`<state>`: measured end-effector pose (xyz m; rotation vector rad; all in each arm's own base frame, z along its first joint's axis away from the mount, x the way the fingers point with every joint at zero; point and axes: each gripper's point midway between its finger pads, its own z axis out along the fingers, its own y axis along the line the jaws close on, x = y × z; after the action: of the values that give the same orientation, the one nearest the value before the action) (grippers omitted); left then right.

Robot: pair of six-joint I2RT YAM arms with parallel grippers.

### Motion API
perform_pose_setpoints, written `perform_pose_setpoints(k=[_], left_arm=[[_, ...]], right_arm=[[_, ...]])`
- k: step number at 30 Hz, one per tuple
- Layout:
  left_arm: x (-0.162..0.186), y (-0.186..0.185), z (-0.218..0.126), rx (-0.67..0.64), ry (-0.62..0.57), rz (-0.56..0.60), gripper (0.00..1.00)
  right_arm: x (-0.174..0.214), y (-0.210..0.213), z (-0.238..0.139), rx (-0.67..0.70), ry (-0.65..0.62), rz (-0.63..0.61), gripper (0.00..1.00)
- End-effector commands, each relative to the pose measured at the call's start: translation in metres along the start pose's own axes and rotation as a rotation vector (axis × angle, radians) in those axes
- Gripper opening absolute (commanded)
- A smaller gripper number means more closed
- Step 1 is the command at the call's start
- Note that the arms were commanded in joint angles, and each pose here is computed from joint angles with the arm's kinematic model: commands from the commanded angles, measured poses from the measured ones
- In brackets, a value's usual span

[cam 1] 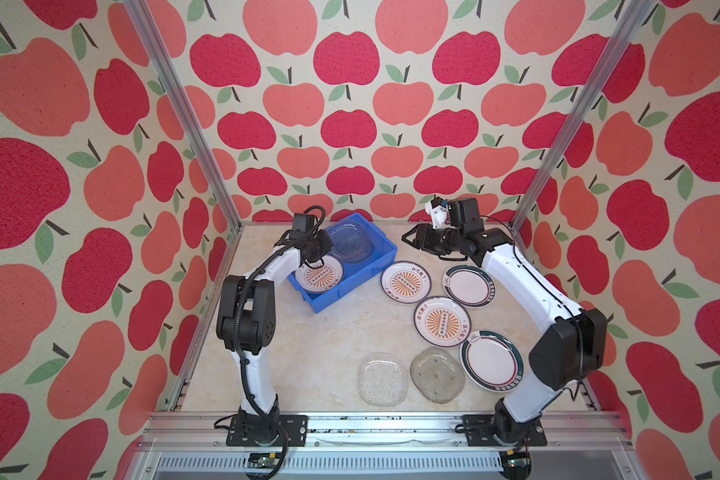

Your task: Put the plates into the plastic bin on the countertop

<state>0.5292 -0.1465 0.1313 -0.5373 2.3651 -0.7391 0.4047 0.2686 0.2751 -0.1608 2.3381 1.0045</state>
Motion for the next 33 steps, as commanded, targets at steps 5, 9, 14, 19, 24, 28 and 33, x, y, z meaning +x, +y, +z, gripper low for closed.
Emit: perform_pose_setpoints(k=[5,9,14,19,24,28,33], left_arm=[[0.002,-0.005,0.027,0.004,0.061,-0.027,0.00],[0.007,-0.002,0.044,-0.016,0.087,-0.032,0.00],[0.011,0.006,0.058,-0.051,0.097,-0.053,0.00],[0.013,0.009,0.065,-0.059,0.093,-0.084,0.00],[0.010,0.015,0.071,-0.070,0.080,-0.111,0.00],[0.011,0.019,0.077,-0.075,0.086,-0.136,0.00],[0.009,0.020,0.081,-0.080,0.083,-0.147,0.00]], right_arm=[[-0.004,-0.003,-0.001,-0.042,0.008,0.034,0.51],[-0.003,-0.006,-0.001,-0.050,0.017,0.045,0.51],[-0.002,-0.008,-0.002,-0.051,0.014,0.046,0.51],[-0.002,-0.010,-0.002,-0.053,0.017,0.051,0.51],[-0.003,-0.009,-0.003,-0.059,0.015,0.050,0.51],[-0.002,-0.010,-0.003,-0.059,0.013,0.049,0.51],[-0.003,-0.010,-0.003,-0.065,0.012,0.052,0.51]])
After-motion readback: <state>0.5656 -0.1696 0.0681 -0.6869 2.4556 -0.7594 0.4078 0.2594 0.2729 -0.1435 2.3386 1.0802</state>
